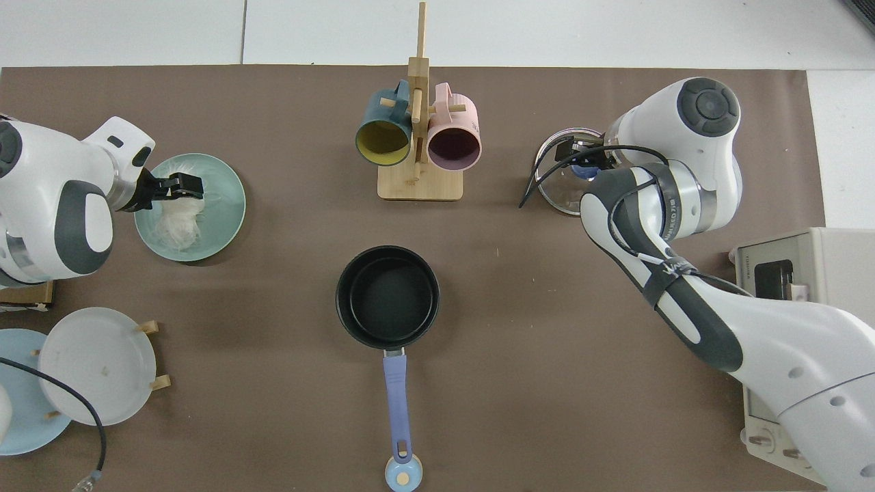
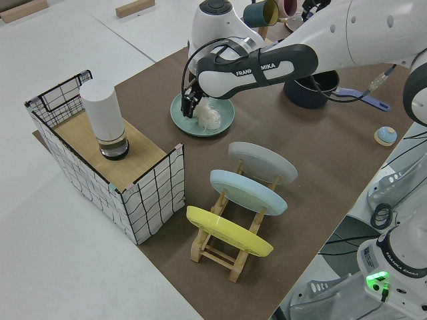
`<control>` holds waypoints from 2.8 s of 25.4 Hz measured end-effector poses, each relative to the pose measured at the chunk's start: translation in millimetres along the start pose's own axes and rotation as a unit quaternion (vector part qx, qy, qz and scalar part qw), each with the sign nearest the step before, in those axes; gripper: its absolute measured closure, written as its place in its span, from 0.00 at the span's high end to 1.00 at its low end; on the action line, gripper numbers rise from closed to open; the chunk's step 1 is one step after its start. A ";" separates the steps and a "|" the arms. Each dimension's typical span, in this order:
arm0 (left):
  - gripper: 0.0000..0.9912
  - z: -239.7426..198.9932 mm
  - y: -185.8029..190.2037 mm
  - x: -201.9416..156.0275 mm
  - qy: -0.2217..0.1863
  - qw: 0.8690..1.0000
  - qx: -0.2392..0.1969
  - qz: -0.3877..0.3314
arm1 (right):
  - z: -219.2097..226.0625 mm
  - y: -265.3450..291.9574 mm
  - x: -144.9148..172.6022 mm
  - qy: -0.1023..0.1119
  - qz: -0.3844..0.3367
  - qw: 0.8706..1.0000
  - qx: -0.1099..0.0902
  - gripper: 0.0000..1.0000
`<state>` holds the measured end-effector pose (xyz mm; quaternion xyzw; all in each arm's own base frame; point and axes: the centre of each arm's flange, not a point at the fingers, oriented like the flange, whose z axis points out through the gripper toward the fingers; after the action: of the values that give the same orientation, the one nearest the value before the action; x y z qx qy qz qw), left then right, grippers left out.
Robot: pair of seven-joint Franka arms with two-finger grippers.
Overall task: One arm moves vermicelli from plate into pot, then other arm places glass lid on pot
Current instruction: 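Grasp the vermicelli with the left gripper while the right gripper grasps the lid, then carry the vermicelli with the left gripper over the black saucepan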
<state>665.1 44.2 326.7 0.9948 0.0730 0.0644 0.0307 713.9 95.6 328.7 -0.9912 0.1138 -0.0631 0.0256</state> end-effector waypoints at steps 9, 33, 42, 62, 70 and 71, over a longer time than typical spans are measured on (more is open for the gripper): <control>0.70 11.8 9.3 -2.9 0.001 1.000 -0.004 -0.029 | 10.3 0.0 -5.5 0.000 0.017 1.000 0.001 1.00; 0.40 -228.4 133.3 -85.2 -0.083 0.996 0.037 -0.024 | -4.8 0.8 2.9 0.012 0.006 1.000 -0.015 0.40; 0.40 -270.1 175.2 -133.6 -0.070 0.995 0.054 -0.035 | -86.1 -8.3 -1.7 0.013 0.001 1.000 -0.024 0.39; 0.40 -211.9 248.7 -166.0 -0.070 0.994 -0.036 -0.070 | -144.9 -29.0 -94.0 -0.036 0.022 0.999 -0.021 0.39; 0.40 -174.0 280.8 -180.6 -0.066 0.993 -0.047 -0.082 | -148.2 -19.4 -129.9 -0.043 0.036 0.998 -0.027 0.39; 0.40 -171.2 281.4 -180.7 -0.066 0.993 -0.048 -0.082 | -147.0 -18.6 -132.8 -0.041 0.039 0.998 -0.026 0.39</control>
<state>504.9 -251.7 493.7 0.9849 0.1491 -0.0004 0.0879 570.5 138.7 459.7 -0.9881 0.1527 -0.0183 0.0070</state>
